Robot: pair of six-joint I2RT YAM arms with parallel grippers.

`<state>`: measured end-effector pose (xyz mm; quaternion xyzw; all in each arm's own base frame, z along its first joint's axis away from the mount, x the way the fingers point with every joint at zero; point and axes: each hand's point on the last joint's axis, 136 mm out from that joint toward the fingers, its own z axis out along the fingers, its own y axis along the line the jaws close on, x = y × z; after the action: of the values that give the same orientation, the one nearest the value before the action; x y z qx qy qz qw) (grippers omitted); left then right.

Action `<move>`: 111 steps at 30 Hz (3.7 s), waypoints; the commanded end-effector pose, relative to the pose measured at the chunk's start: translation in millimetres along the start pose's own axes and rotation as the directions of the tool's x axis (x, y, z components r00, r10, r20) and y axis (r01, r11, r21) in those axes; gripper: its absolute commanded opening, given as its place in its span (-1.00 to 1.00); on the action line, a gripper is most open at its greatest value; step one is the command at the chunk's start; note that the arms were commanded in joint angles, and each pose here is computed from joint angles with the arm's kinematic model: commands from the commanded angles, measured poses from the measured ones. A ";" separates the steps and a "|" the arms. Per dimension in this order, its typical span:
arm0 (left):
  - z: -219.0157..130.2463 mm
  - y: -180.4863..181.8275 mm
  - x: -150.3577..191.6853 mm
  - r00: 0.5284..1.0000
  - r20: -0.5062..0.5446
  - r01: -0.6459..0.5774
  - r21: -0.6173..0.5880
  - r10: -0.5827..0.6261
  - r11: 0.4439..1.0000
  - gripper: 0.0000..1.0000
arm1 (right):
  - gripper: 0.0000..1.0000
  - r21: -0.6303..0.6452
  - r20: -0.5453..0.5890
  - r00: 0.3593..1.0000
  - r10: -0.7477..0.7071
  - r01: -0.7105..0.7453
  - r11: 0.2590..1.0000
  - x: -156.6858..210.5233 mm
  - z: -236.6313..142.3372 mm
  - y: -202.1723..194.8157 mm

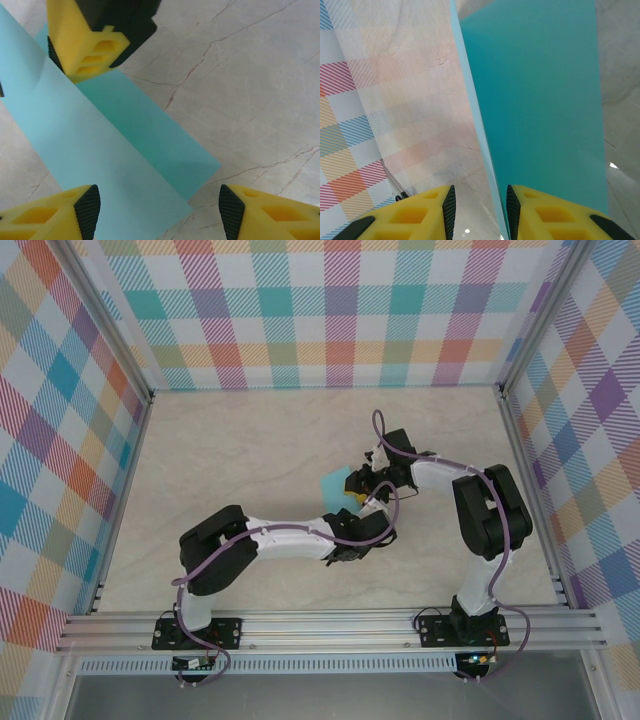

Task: Fold a paper plane with a square sheet of paper (fold left side to right side)
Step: Fold the triangle a second time at the center of the table.

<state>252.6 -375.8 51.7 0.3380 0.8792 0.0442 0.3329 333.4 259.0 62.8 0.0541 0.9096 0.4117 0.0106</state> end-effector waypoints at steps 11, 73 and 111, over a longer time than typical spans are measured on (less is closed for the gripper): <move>-13.6 -5.7 -9.3 0.999 0.036 -0.019 0.007 0.019 1.000 -0.65 | -0.31 0.004 -0.019 1.000 -0.014 0.014 1.000 0.5 -0.1 0.4; -3.3 70.7 19.3 0.910 -0.088 0.410 0.325 -0.404 0.852 -1.00 | -0.96 0.202 -0.009 0.998 -0.062 0.063 0.977 78.5 -1.1 -68.9; 35.9 80.2 23.4 0.912 -0.140 0.410 0.293 -0.386 0.863 -1.00 | -0.96 0.302 -0.075 0.996 -0.050 0.070 0.951 94.1 4.7 -93.9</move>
<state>297.4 -302.6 32.3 0.1943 0.9400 -0.1510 0.2364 247.4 221.6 12.7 0.0172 0.9501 0.3111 0.0111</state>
